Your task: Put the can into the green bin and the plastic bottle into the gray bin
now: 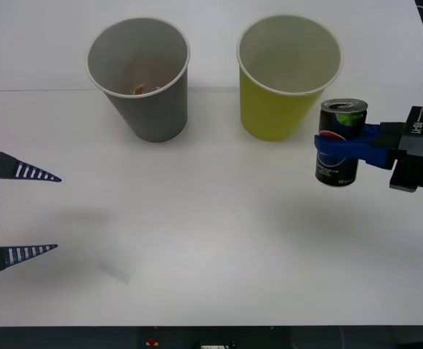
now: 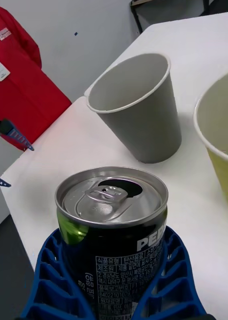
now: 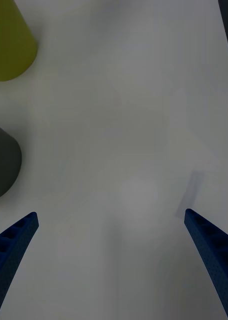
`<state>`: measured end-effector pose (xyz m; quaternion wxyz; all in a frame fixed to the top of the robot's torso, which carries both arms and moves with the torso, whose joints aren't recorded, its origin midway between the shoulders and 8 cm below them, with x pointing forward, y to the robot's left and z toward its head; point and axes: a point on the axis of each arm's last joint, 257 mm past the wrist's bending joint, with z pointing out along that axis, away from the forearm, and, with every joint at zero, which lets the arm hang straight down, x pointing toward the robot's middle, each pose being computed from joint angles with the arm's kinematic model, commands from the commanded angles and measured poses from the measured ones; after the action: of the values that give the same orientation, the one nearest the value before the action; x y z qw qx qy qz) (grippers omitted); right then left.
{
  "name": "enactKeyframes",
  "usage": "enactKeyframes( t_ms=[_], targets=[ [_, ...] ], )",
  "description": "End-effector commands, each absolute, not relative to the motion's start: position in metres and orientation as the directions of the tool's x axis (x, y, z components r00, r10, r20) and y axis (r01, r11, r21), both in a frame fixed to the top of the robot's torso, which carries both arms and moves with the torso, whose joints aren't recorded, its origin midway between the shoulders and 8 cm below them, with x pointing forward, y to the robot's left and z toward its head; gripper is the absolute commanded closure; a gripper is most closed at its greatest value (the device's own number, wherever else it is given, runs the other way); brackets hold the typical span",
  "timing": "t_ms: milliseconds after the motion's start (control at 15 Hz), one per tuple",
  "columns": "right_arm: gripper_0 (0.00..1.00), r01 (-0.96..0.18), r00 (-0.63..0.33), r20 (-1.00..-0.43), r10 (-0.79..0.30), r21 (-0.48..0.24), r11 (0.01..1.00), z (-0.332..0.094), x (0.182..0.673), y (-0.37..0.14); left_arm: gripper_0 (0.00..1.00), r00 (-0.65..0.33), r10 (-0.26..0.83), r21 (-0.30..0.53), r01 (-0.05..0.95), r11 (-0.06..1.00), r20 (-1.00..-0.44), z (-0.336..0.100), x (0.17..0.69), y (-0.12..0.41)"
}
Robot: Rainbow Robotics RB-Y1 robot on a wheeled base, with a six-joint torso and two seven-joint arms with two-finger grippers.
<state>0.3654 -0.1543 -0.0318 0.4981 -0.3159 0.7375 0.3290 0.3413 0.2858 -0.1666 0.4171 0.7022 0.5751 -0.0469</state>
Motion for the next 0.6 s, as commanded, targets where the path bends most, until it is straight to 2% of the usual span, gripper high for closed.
enactKeyframes(
  t_ms=[67,133,200,333,600],
  targets=[
    [1.0,-0.781,-0.268,-0.938,-0.222,0.076,0.619,-0.027,0.378,-0.164,0.0,0.334,0.769,0.532,0.847,0.01,-0.546,-0.167,0.341,0.286],
    [1.0,-0.772,-0.254,-0.935,-0.248,0.041,0.634,-0.024,0.384,-0.168,0.0,0.334,0.769,0.532,0.847,0.01,-0.546,-0.167,0.341,0.286],
    [1.0,-0.757,-0.274,-0.93,-0.246,0.051,0.651,-0.02,0.389,-0.17,0.0,0.334,0.769,0.532,0.847,0.01,-0.546,-0.167,0.341,0.286],
    [1.0,-0.745,-0.262,-0.926,-0.273,0.015,0.667,-0.011,0.398,-0.171,0.0,0.334,0.769,0.532,0.847,0.01,-0.546,-0.167,0.341,0.286],
    [1.0,-0.755,-0.287,-0.903,-0.32,0.007,0.656,0.004,0.421,-0.177,0.0,0.334,0.769,0.532,0.847,0.01,-0.546,-0.167,0.341,0.286]
  ],
)
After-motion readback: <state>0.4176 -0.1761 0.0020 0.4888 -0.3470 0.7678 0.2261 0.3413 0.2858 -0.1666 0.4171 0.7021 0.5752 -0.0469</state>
